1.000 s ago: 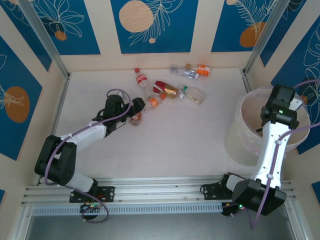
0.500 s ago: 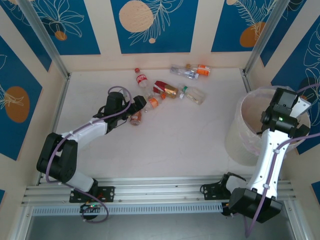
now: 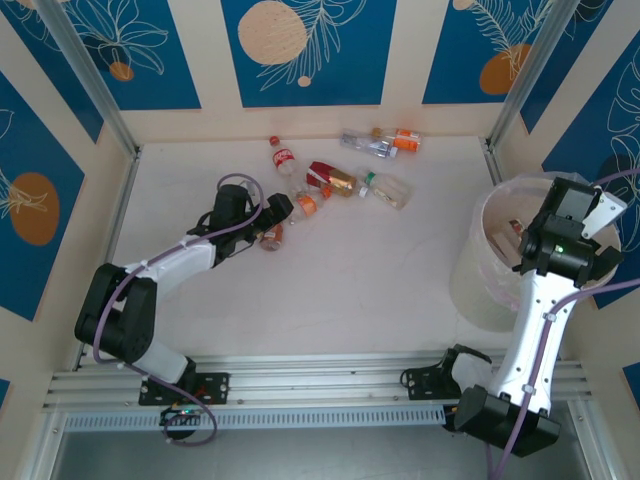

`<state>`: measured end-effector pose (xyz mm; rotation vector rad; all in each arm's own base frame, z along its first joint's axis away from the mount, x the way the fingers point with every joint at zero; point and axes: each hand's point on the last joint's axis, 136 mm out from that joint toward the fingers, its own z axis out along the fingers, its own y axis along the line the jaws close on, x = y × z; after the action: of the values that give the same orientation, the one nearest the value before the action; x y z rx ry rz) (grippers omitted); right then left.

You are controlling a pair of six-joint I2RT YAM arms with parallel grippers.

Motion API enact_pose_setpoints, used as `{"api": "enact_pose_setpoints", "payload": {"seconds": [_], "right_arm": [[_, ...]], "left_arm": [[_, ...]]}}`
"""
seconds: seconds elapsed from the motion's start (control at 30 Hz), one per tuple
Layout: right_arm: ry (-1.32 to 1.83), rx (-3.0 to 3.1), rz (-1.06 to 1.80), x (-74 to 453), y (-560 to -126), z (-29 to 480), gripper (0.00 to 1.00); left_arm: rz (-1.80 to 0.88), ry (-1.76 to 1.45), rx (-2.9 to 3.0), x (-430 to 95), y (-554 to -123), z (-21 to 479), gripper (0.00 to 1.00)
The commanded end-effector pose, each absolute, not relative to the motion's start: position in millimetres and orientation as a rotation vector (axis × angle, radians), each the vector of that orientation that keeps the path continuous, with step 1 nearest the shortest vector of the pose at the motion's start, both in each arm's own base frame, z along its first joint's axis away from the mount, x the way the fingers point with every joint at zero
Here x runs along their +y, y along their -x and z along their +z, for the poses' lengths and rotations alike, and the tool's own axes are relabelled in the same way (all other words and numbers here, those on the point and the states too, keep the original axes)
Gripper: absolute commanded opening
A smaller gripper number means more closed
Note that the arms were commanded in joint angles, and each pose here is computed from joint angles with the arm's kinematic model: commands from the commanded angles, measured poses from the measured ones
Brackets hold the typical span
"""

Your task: Put the plastic bottles in the bin

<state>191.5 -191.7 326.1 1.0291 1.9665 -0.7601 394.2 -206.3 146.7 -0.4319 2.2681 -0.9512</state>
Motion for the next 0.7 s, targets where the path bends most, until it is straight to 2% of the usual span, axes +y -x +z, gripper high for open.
{"api": "enact_pose_setpoints", "payload": {"seconds": [0.0, 0.23, 0.53, 0.67], "right_arm": [[-0.996, 1.940, -0.688, -183, -200, 330, 1.00], [-0.861, 1.941, -0.395, -142, -225, 338, 0.99], [-0.642, 1.820, 0.058, -75, -243, 364, 0.99], [-0.537, 1.809, 0.261, -43, -250, 372, 0.99]], "left_arm": [[-0.958, 0.428, 2.264, -206, -400, 153, 1.00], [-0.869, 0.434, 2.319, -199, -400, 147, 1.00], [-0.908, 0.305, 2.282, -205, -394, 161, 1.00], [-0.824, 0.313, 2.284, -194, -393, 161, 1.00]]}}
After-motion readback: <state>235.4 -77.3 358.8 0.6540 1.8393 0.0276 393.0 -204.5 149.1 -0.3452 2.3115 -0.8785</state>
